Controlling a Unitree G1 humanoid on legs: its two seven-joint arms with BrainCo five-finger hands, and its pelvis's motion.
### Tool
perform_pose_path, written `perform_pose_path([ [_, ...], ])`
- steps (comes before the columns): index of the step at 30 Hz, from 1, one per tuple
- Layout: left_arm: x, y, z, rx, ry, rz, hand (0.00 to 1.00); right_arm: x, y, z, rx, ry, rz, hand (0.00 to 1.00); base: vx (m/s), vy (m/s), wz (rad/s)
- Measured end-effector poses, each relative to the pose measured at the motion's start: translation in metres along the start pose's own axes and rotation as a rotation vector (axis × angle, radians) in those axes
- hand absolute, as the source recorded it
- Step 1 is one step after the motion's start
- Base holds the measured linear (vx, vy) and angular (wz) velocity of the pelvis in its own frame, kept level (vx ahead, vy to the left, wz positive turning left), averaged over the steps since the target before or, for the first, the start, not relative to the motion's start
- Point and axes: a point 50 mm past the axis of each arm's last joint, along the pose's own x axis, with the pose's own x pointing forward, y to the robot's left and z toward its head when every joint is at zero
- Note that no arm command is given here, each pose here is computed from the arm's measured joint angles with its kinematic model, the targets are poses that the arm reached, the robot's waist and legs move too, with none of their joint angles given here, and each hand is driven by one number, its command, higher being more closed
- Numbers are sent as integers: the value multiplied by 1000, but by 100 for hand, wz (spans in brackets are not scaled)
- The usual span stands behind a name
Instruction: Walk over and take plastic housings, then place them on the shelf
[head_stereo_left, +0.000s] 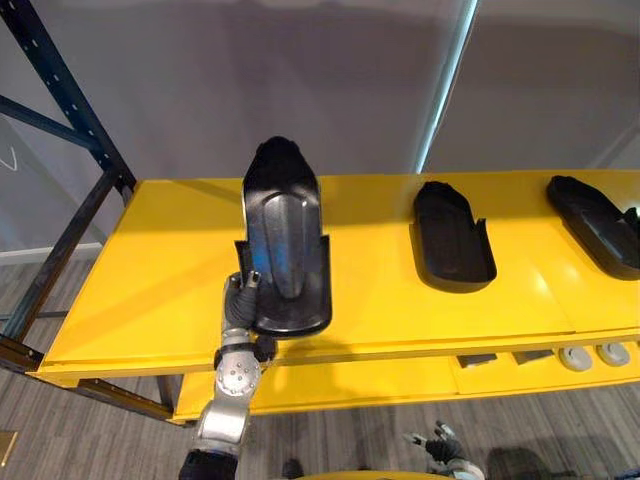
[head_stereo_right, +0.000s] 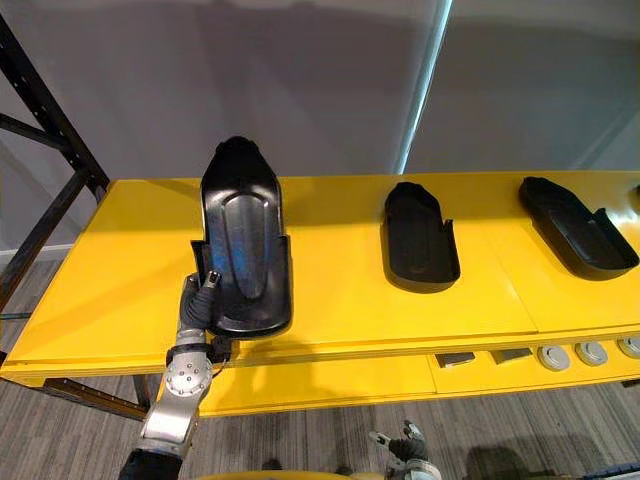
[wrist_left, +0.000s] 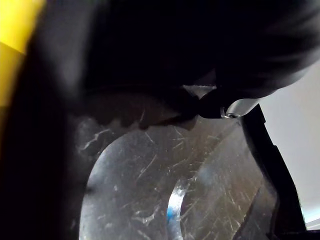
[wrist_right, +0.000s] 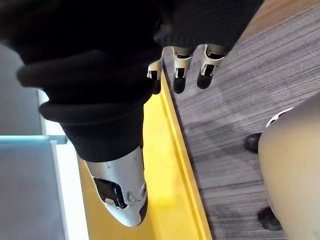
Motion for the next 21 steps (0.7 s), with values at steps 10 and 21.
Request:
perform_pose_path([
  [10,19,13,-14,59,87,101,0,3,4,4,-53,8,26,0,-7,-3,0],
  [21,27,18,-15,65,107,153,0,4,3,5,-54,8,21,0,-15,-3,-3],
])
